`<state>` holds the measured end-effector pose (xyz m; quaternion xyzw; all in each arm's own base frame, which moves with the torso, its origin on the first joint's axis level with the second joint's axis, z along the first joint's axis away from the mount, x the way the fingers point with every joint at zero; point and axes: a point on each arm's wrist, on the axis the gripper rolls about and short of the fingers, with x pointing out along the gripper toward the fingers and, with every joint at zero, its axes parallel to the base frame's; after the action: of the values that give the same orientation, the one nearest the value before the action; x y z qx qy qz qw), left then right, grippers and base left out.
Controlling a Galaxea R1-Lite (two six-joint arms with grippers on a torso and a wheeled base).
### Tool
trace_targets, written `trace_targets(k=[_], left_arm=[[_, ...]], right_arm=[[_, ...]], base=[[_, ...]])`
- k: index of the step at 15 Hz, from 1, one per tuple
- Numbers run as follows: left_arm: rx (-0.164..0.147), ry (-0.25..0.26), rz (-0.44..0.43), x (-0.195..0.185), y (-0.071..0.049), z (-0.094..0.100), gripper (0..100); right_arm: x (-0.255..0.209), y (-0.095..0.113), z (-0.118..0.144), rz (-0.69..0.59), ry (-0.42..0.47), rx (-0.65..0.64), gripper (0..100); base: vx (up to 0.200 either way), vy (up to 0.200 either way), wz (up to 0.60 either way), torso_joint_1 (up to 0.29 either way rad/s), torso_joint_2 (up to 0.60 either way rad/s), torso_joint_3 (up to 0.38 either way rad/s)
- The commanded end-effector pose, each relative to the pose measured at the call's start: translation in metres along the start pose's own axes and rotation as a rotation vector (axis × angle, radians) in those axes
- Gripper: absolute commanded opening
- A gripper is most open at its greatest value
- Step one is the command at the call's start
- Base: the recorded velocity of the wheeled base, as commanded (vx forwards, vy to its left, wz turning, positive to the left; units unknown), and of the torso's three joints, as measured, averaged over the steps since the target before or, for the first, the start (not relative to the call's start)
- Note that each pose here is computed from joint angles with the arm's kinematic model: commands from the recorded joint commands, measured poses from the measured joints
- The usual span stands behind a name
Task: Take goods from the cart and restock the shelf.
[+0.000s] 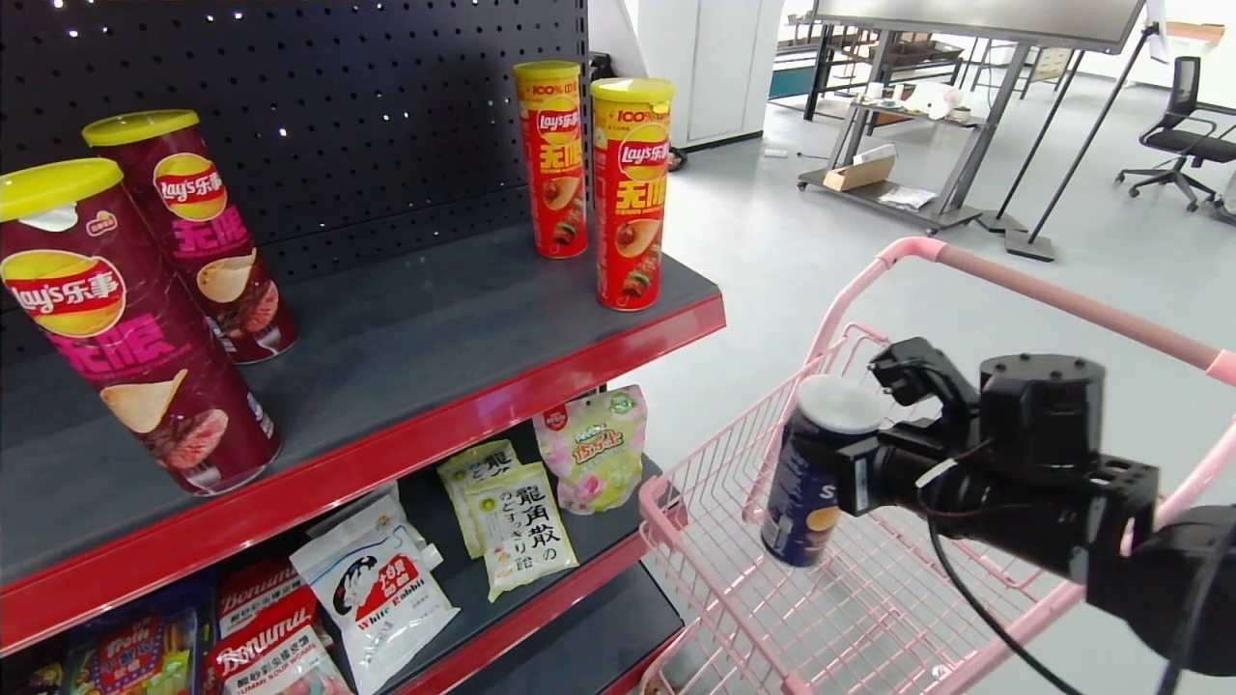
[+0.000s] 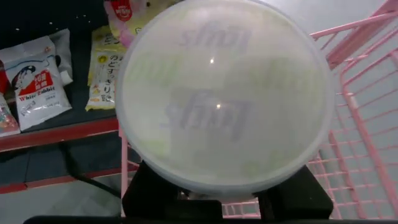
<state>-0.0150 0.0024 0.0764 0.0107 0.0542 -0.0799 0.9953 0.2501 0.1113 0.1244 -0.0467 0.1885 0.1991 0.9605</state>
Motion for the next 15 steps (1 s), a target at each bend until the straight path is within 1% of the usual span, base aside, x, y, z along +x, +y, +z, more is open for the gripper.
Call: trace_targets(k=[1,2,4,5,6,7,12,13,15], left_arm=[[0.0,0.001,0.0,0.0,0.0,0.0,100],[0.001,0.001,0.0,0.0,0.0,0.0,100],[0.001,-0.001,0.0,0.0,0.0,0.0,100],[0.001,-0.001,0.0,0.0,0.0,0.0,100],[0.0,0.001,0.0,0.0,0.0,0.0,100],[0.0,0.001,0.0,0.0,0.0,0.0,100],[0.0,0.001,0.0,0.0,0.0,0.0,100],[0.001,0.001,0.0,0.0,0.0,0.0,100],[0.001,-0.001,0.0,0.0,0.0,0.0,100]], right_arm=[[-0.096,-0.014,0.063,-0.135,-0.135,-0.074,0],[-0.117,-0.013,0.067,-0.138,-0.138,-0.076,0],[-0.145,-0.014,0.066,-0.17,-0.159,-0.087,0],[-0.17,-0.02,0.062,-0.238,-0.163,-0.128,0],[-0.181,-0.022,0.061,-0.263,-0.174,-0.147,0],[-0.189,-0.022,0.06,-0.275,-0.191,-0.151,0],[-0.206,-0.023,0.051,-0.309,-0.192,-0.149,0],[-0.207,-0.023,0.049,-0.314,-0.19,-0.148,0],[-0.21,-0.024,0.042,-0.326,-0.188,-0.145,0]], base=[[0.0,0.0,0.0,0.0,0.0,0.0],[0.0,0.0,0.0,0.0,0.0,0.0],[0.0,0.0,0.0,0.0,0.0,0.0],[0.0,0.0,0.0,0.0,0.0,0.0],[0.0,0.0,0.0,0.0,0.0,0.0],[0.0,0.0,0.0,0.0,0.0,0.0],[0.0,0.0,0.0,0.0,0.0,0.0],[0.0,0.0,0.0,0.051,-0.14,-0.1],[0.0,0.0,0.0,0.141,-0.41,-0.256]])
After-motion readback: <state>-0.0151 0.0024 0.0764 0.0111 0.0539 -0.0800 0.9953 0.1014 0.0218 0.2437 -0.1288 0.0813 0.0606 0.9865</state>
